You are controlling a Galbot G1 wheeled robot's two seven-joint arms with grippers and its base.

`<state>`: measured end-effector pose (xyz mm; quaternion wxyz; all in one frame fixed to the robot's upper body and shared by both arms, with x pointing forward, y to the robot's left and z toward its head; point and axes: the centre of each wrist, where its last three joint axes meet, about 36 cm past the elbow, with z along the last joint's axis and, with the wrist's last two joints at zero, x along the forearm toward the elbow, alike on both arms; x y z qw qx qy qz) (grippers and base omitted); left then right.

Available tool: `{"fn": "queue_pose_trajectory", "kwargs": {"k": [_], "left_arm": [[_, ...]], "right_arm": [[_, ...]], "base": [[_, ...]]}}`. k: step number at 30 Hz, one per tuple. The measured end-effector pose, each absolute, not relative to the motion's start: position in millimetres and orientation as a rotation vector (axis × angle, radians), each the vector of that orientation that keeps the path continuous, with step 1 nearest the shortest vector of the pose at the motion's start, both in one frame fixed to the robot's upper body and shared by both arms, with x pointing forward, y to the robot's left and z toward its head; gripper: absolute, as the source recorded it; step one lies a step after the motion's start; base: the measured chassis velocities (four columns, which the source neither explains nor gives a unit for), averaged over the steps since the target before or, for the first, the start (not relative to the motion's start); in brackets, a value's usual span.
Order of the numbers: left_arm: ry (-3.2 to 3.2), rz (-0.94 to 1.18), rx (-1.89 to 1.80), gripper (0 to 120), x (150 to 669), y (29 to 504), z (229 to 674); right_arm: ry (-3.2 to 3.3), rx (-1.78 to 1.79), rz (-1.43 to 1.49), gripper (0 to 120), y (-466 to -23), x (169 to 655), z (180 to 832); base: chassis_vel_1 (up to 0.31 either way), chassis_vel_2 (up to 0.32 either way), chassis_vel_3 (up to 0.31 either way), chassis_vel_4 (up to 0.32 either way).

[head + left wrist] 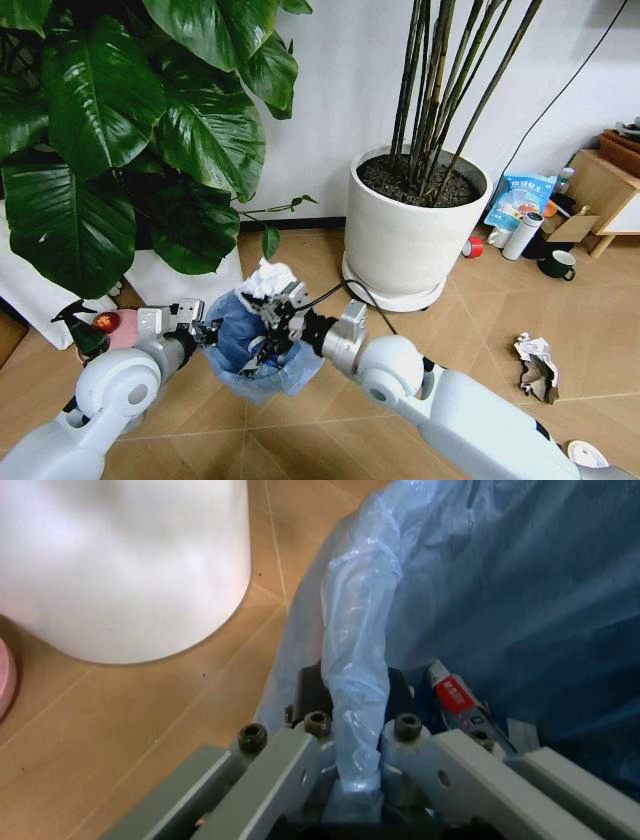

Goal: Pick up the trash bin and place the garbage on the floor into it.

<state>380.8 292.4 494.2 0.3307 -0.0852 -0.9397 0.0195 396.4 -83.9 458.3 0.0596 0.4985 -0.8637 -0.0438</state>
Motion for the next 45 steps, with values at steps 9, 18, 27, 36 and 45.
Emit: {"fn": "queue_pose_trajectory", "kwargs": {"k": [9,18,27,36,45], "left_arm": [[-2.458,0.053,-0.221,0,382,293,494],[-2.461,0.057,-0.221,0,382,293,495],[-2.465,0.054,-0.217,0,383,294,496],[-2.471,0.05,-0.206,0,383,297,497],[-2.482,0.048,-0.198,0,384,300,498]], "right_arm": [[-2.602,1.51,-0.123,25,-79,398,452],[-2.61,1.498,-0.115,62,-80,400,450],[-2.657,1.459,-0.112,94,-83,406,452],[-2.832,1.115,-0.019,100,-135,417,466],[-2.873,0.665,0.1,100,-244,417,440]], "base": [[0.0,0.0,0.0,0.0],[0.0,0.0,0.0,0.0],[0.0,0.0,0.0,0.0],[0.0,0.0,0.0,0.0],[0.0,0.0,0.0,0.0]]}}
